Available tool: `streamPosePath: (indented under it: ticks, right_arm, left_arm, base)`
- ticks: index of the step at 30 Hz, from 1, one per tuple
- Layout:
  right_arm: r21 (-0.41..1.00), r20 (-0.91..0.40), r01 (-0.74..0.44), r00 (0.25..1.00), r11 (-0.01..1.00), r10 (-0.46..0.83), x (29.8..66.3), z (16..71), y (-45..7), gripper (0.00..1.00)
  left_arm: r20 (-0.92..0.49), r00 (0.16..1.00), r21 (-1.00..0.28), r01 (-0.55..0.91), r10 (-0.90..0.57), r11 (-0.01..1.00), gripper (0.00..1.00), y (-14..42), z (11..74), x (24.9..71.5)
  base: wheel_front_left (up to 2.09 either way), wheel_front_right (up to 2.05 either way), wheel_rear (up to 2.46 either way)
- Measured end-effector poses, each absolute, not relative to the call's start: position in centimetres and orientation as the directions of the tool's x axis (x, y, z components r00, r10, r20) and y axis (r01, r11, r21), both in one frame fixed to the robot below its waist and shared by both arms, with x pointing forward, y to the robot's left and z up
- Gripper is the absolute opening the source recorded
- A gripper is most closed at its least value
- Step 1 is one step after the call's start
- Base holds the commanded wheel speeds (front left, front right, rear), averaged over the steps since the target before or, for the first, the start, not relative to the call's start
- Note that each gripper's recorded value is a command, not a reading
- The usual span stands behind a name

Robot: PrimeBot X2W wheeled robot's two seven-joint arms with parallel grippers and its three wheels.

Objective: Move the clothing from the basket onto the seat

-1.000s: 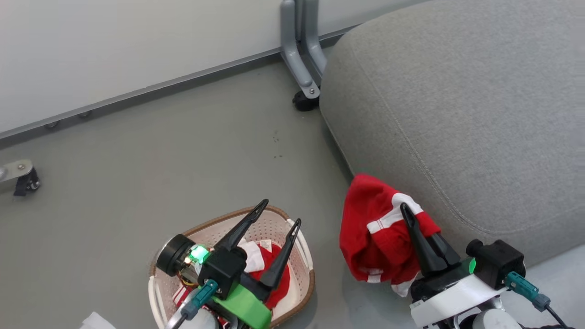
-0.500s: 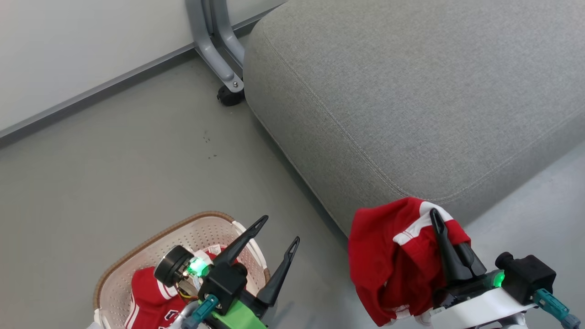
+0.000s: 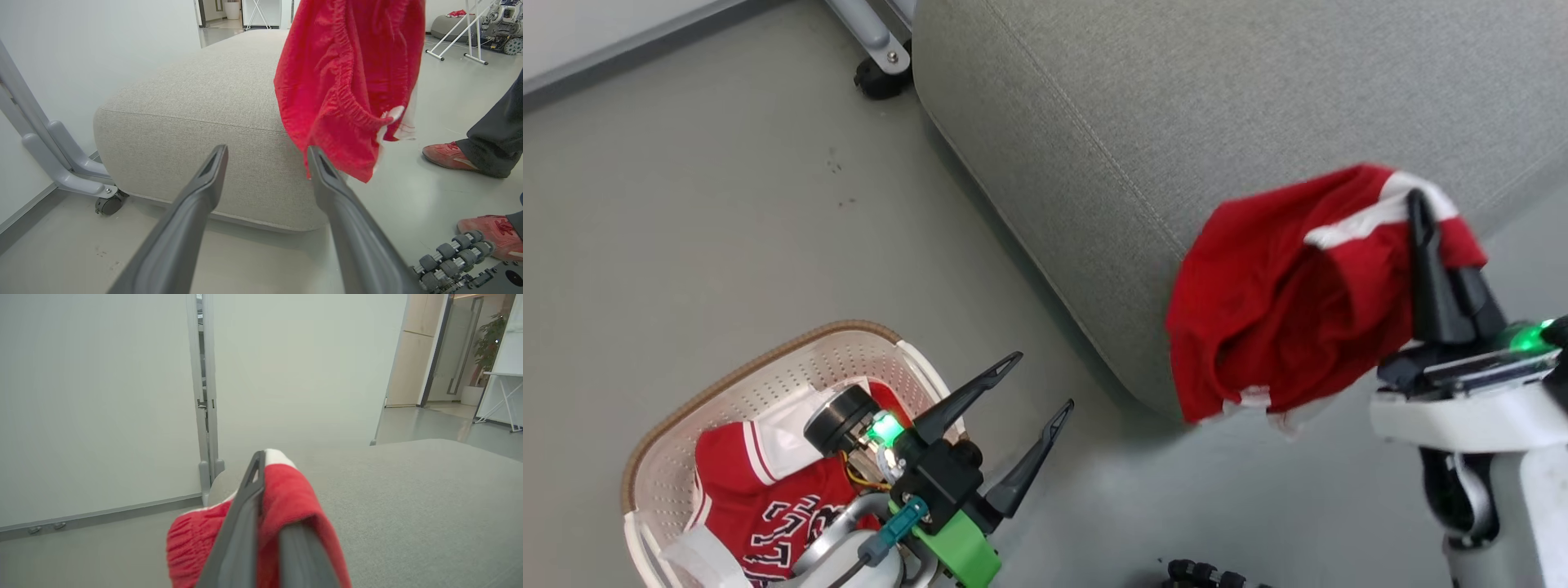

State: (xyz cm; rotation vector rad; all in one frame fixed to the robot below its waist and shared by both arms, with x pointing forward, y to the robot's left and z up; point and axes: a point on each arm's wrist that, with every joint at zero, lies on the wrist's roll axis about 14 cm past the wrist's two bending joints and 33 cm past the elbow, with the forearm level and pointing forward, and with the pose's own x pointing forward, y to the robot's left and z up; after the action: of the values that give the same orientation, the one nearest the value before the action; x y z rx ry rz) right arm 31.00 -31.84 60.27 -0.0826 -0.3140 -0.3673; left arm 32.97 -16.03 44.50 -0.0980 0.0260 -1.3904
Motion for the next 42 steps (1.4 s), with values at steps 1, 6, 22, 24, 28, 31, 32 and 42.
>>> streamPosePath:
  ticks: [1,6,22,24,28,31,32,42]
  right_arm:
    - [-0.05,0.339,0.368,0.881,0.929,-0.331,31.7,61.1,-32.3,0.0]
    - [-0.19,0.453,0.404,0.844,0.895,-0.285,35.5,66.1,-35.5,0.0]
    - [-0.483,0.323,0.445,0.891,0.754,-0.319,48.2,61.8,-44.6,0.0]
    - [-0.482,0.236,0.424,0.906,0.767,-0.352,49.3,57.9,-45.4,0.0]
    - [-0.455,0.101,0.399,0.912,0.796,-0.399,50.6,51.3,-46.2,0.22]
    - [-0.427,0.028,0.375,0.915,0.823,-0.403,51.2,47.2,-45.3,1.0]
    - [-0.419,0.014,0.371,0.915,0.829,-0.403,51.2,46.3,-44.9,1.0]
    - [-0.373,-0.061,0.385,0.898,0.845,-0.436,47.4,43.1,-42.4,1.0]
  left_arm:
    - [0.04,0.177,-0.092,0.981,-0.983,0.173,1.0,-16.1,44.2,33.1]
    - [0.063,0.138,-0.121,0.984,-0.988,0.129,1.0,-16.9,43.4,33.6]
    - [0.038,0.248,-0.219,0.947,-0.968,0.234,1.0,-14.4,35.8,40.1]
    - [0.025,0.27,-0.233,0.938,-0.963,0.257,1.0,-13.8,34.8,40.5]
    - [-0.002,0.31,-0.253,0.92,-0.951,0.3,1.0,-12.5,33.3,41.0]
    - [-0.025,0.336,-0.26,0.907,-0.942,0.331,1.0,-11.6,32.3,41.3]
    - [-0.034,0.342,-0.262,0.904,-0.939,0.338,1.0,-11.4,32.0,41.3]
    - [-0.04,0.386,-0.253,0.889,-0.922,0.383,1.0,-10.8,33.3,41.4]
  base:
    - [0.0,0.0,0.0]
    - [0.0,0.0,0.0]
    - [0.0,0.0,0.0]
    - [0.0,0.0,0.0]
    - [0.0,0.0,0.0]
    - [0.0,0.0,0.0]
    - [0.0,0.0,0.0]
    - [0.0,0.0,0.0]
